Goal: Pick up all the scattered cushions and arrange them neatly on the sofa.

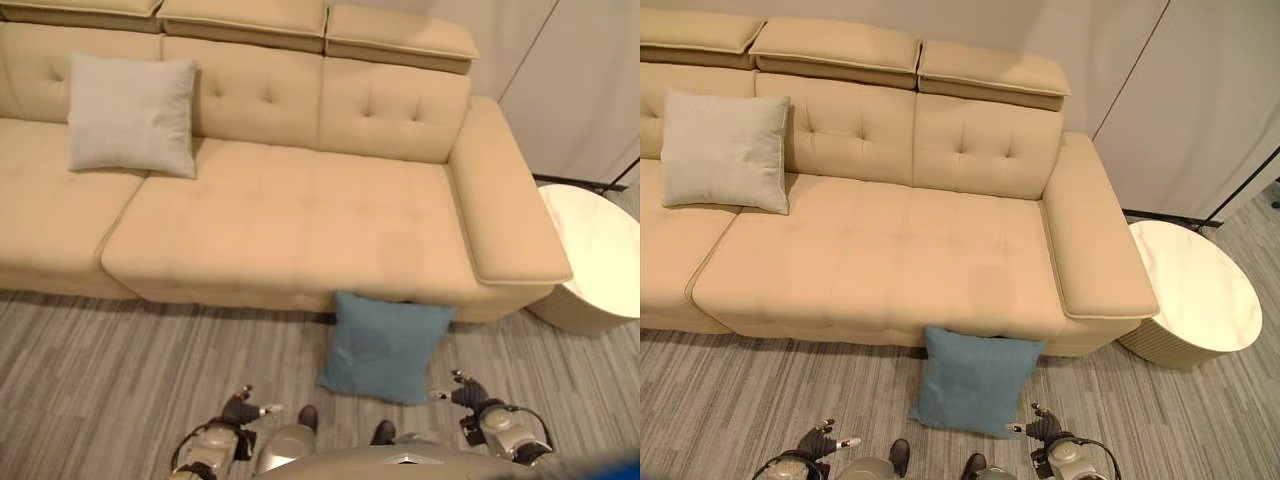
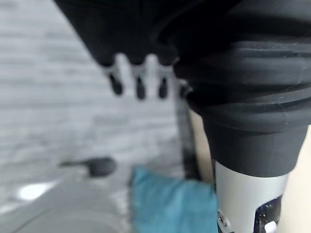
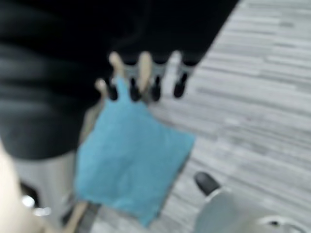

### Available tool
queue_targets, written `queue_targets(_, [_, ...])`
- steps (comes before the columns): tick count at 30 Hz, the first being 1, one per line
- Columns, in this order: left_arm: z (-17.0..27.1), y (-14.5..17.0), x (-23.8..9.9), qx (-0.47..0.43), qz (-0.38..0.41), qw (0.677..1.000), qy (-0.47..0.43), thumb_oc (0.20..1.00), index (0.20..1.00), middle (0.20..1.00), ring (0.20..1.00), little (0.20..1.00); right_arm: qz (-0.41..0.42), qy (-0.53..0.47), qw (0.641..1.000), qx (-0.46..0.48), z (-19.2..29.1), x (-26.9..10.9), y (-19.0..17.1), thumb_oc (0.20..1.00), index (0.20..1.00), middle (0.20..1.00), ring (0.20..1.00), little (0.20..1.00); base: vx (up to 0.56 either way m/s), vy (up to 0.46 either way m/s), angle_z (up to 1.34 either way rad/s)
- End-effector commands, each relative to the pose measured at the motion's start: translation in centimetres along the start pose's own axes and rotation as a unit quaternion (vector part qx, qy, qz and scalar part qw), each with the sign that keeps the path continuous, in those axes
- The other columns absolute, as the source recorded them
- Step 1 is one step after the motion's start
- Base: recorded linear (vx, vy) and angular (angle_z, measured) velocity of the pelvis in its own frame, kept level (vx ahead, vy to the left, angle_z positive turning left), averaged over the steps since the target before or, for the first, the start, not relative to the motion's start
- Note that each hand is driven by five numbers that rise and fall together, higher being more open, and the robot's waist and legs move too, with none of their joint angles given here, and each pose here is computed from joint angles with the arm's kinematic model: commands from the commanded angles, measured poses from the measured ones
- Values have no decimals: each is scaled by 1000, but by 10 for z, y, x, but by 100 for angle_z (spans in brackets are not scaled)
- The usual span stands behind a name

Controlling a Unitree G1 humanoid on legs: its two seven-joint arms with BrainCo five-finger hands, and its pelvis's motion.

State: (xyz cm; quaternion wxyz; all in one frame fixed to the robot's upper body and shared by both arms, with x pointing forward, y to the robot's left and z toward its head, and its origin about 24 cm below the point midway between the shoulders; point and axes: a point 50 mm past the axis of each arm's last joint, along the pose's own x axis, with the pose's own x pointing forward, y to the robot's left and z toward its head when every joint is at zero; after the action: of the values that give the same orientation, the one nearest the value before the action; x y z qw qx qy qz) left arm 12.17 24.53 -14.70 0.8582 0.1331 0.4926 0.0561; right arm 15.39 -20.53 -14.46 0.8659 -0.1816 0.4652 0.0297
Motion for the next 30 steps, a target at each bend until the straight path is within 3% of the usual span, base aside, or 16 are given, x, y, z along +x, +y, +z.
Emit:
queue_targets(1, [22,2,4,-24,11,999,-41,1000,1000,1000,1000,1000,-15,-48,999,-2,24,3,-11,1000,1000,1000,1000,1000,169,-117,-1])
queue_targets(6, [32,3,5,-28,17,998,-60,1000,1000,1000,1000,1000,-19,-45,999,-5,22,3,-13,1000,1000,1000,1000,1000,51,-128,25])
queue_targets(14, [123,-1,1,-56,25,973,-224,1000,1000,1000,1000,1000,-88,-103,991,14,47,1,-46,1000,1000,1000,1000,1000,-144,-151,33])
queue_targets(19, [187,2,-14,-92,38,940,-326,1000,1000,1000,1000,1000,-156,-186,969,35,98,-3,-80,1000,1000,1000,1000,1000,-162,-26,-4])
queue_targets(22, [247,0,-34,-127,39,907,-401,1000,1000,1000,1000,1000,-206,-258,943,37,155,-14,-108,1000,1000,1000,1000,1000,-144,31,-28])
queue_targets(30, [356,11,-95,-142,73,831,-532,1000,1000,1000,1000,1000,-321,-392,860,56,260,-72,-184,1000,1000,1000,1000,1000,-63,30,-16])
